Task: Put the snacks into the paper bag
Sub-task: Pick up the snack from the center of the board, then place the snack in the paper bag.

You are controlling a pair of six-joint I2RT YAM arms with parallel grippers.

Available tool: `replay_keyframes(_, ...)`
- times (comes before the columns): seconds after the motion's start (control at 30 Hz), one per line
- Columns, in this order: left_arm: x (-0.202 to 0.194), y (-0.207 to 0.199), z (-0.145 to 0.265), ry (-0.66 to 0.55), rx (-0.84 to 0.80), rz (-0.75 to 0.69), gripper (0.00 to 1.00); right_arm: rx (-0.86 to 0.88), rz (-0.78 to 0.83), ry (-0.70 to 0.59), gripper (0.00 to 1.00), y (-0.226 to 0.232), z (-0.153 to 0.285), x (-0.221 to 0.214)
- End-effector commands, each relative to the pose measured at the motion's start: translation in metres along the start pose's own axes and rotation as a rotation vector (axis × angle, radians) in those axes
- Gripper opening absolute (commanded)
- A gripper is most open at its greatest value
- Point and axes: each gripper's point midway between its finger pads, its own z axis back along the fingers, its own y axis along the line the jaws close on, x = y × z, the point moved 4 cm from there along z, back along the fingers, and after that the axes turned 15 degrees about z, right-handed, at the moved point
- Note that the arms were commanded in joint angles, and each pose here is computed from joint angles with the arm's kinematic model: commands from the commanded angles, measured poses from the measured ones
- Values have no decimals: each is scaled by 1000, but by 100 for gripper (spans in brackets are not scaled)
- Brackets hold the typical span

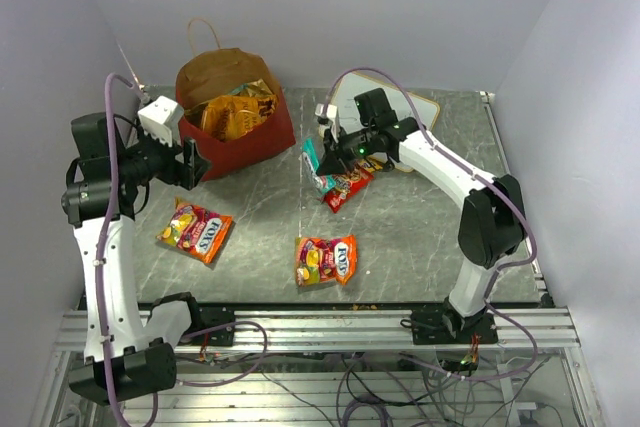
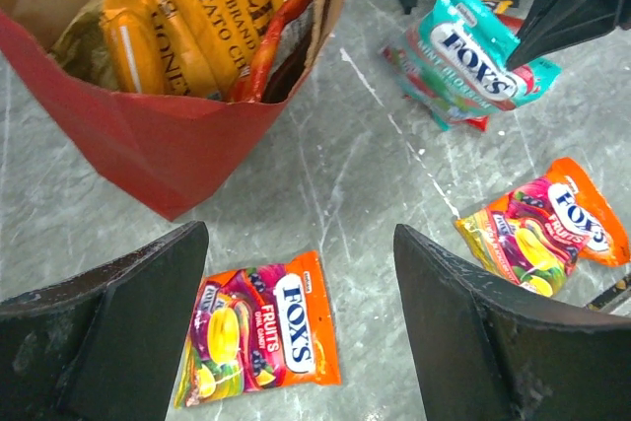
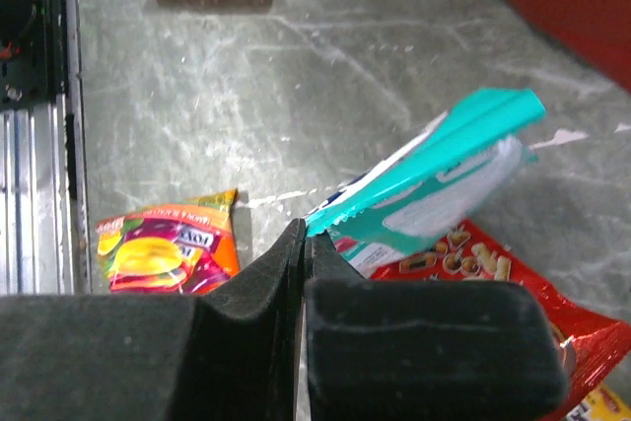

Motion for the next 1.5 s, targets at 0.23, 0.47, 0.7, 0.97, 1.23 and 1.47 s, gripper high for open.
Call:
replay_keyframes(0.23, -6, -44, -21, 95, -207, -125, 85, 33, 169, 25, 0, 27, 38, 21)
replay_keyframes(0.47, -4, -81, -36, 145, -400, -242, 84, -2, 278, -25, 0, 40, 69, 60)
replay_keyframes(0.7, 18, -113, -54, 87, -553, -317, 88, -83, 348, -92, 0, 51, 102, 105)
replay_keyframes(0.97, 26, -135, -82, 5, -655, -309, 91, -160, 359, -186, 0, 60, 127, 145)
replay_keyframes(1.23, 4, -156, -95, 54, -788, -267, 97, -192, 317, -221, 0, 62, 137, 157)
replay_keyframes(1.47, -6, -159, -110, 64, -794, -233, 88, -174, 286, -268, 0, 65, 144, 161)
